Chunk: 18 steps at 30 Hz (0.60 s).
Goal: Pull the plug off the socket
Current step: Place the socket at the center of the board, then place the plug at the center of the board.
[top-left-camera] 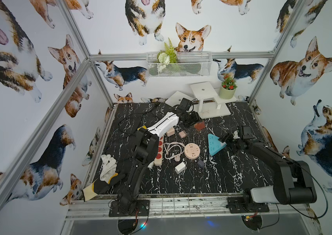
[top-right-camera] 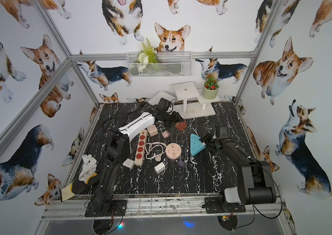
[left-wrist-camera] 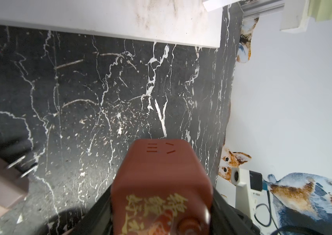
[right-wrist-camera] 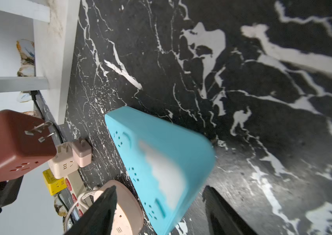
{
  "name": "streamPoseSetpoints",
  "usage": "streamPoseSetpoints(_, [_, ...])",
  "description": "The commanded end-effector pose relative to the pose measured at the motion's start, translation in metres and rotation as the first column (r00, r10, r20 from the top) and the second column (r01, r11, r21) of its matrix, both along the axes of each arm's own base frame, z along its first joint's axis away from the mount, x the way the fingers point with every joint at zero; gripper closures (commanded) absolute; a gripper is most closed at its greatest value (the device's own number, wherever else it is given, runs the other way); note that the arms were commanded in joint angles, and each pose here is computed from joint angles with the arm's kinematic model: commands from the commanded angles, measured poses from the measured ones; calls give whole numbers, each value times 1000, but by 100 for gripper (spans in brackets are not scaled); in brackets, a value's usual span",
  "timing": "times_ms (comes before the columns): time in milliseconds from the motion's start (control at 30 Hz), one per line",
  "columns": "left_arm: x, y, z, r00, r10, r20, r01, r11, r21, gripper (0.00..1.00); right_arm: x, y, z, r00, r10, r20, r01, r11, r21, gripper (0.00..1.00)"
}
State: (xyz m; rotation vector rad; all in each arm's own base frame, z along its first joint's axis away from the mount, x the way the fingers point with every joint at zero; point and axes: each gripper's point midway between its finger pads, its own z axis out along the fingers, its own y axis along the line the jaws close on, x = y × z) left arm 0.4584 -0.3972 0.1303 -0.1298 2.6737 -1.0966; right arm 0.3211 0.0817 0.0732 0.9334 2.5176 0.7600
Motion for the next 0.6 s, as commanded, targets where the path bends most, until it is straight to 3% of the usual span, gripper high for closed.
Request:
streamPoseSetpoints(0, [13, -8, 3, 997, -15, 78, 17, 999, -32, 100, -25, -21, -7, 991, -69, -116, 57, 993, -107, 22])
streamPoseSetpoints(100, [17, -12, -8, 997, -14, 79, 18, 999, -47, 100, -41, -36, 2, 983, -108, -151, 79, 979, -190, 15])
streamPoseSetpoints(233, [19, -17, -22, 997, -6, 76, 10, 998, -64, 98, -47, -44, 24, 987, -121, -104, 96, 970, -222, 4])
streamPoseSetpoints(567, [20, -23, -60, 999, 33, -12, -34, 996, -84, 73, -52, -44, 43, 997, -47, -60, 30, 967, -252, 1])
